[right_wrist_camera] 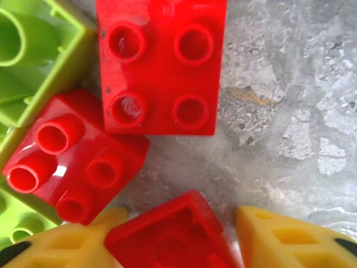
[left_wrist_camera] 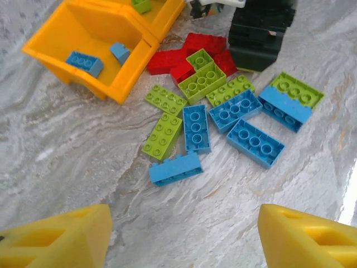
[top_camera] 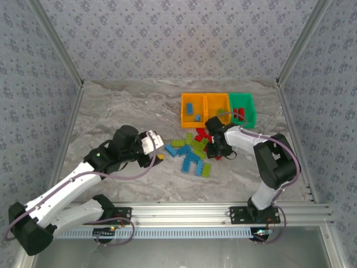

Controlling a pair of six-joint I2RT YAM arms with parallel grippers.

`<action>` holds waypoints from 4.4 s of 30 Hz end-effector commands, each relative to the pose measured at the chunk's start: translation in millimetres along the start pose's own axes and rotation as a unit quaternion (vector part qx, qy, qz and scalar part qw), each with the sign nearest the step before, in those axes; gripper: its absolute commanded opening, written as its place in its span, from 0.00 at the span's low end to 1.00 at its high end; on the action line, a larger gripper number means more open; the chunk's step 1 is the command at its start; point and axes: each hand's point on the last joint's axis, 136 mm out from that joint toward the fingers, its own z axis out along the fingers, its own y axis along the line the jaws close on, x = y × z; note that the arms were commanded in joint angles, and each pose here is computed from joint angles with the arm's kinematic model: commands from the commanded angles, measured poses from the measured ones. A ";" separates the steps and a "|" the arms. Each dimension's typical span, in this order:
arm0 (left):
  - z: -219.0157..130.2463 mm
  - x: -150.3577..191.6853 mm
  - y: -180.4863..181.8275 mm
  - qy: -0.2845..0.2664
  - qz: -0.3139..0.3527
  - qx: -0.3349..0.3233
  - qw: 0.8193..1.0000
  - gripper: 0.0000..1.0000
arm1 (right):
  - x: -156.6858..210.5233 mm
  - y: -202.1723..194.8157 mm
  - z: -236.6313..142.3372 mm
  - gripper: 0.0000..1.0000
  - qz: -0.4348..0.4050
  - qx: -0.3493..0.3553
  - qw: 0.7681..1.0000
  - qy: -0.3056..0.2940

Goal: Sort the legos into containers by color

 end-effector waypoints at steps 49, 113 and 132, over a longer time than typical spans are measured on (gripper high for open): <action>10.9 9.7 -23.8 -0.016 0.091 0.022 0.995 0.99 | 231.8 135.7 -35.2 1.00 0.022 -0.078 0.992 0.092; 13.3 16.0 -19.9 -0.003 0.109 -0.005 0.994 0.99 | -162.9 -162.4 -128.3 0.83 0.319 -0.041 0.924 -0.209; 64.5 -1.9 -9.8 0.066 -0.462 -0.105 0.878 0.81 | 79.5 -3.8 -119.8 0.89 0.177 -0.119 0.970 -0.117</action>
